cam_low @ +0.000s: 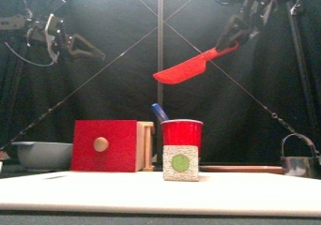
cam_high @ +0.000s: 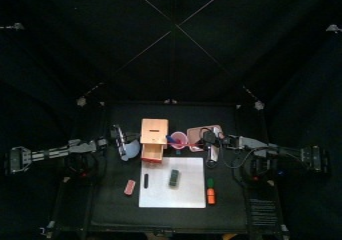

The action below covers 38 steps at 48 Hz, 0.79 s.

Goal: Place sushi on board then cut the sushi with the knife then place the pieces on the plate
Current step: Grasp knife edge with left hand

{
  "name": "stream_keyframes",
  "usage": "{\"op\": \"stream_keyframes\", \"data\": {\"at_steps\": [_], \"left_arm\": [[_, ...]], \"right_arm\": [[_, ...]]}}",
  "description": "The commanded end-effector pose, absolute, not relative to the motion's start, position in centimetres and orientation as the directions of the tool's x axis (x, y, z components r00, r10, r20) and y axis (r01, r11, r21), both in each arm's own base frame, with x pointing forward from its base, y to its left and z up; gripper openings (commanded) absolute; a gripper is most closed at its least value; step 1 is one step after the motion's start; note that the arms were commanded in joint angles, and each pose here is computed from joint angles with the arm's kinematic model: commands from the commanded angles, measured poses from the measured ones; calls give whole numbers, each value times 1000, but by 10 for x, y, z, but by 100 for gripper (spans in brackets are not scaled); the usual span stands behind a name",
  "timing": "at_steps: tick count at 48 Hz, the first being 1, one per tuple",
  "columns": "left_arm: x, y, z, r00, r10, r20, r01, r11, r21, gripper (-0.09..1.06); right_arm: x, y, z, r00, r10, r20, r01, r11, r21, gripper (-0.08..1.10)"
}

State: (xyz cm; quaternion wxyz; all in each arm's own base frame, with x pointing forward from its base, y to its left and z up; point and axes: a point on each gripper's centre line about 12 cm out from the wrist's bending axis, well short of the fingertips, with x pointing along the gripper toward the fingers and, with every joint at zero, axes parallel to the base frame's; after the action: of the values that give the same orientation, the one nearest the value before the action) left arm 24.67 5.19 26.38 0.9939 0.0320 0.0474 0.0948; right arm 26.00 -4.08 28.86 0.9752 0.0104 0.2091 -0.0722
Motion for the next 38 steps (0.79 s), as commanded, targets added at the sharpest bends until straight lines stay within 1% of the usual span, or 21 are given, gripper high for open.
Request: {"op": "stream_keyframes", "data": {"at_steps": [1,2,6,10,13,16,21,26,33,38], "left_arm": [[257,42,269,986,145,-82,-139,987,75,37],[258,40,268,987,137,-85,-131,989,75,39],[265,27,258,989,87,-120,-79,995,67,56],[273,19,252,988,56,-146,-47,997,60,69],[280,17,248,986,46,-162,-39,998,46,77],[287,15,246,983,43,-176,-37,999,38,81],[304,15,243,981,40,-192,-34,999,36,84],[320,9,235,976,15,-219,-7,999,41,84],[336,2,221,964,-6,-267,18,999,43,84],[348,2,217,960,-8,-279,21,999,42,83]], "right_arm": [[258,-36,285,937,-128,-325,138,990,9,48],[258,-35,281,940,-124,-316,135,991,14,48],[257,-28,272,957,-107,-268,117,993,20,48],[257,-20,264,964,-79,-255,86,996,18,48],[258,-15,262,967,-61,-246,67,998,15,48],[259,-12,259,966,-50,-254,56,998,18,48],[263,-11,255,963,-47,-267,55,998,23,48],[264,-11,254,961,-48,-272,56,998,21,48],[264,-11,253,960,-48,-275,56,998,21,48],[264,-11,253,960,-48,-276,56,998,21,48]]}}
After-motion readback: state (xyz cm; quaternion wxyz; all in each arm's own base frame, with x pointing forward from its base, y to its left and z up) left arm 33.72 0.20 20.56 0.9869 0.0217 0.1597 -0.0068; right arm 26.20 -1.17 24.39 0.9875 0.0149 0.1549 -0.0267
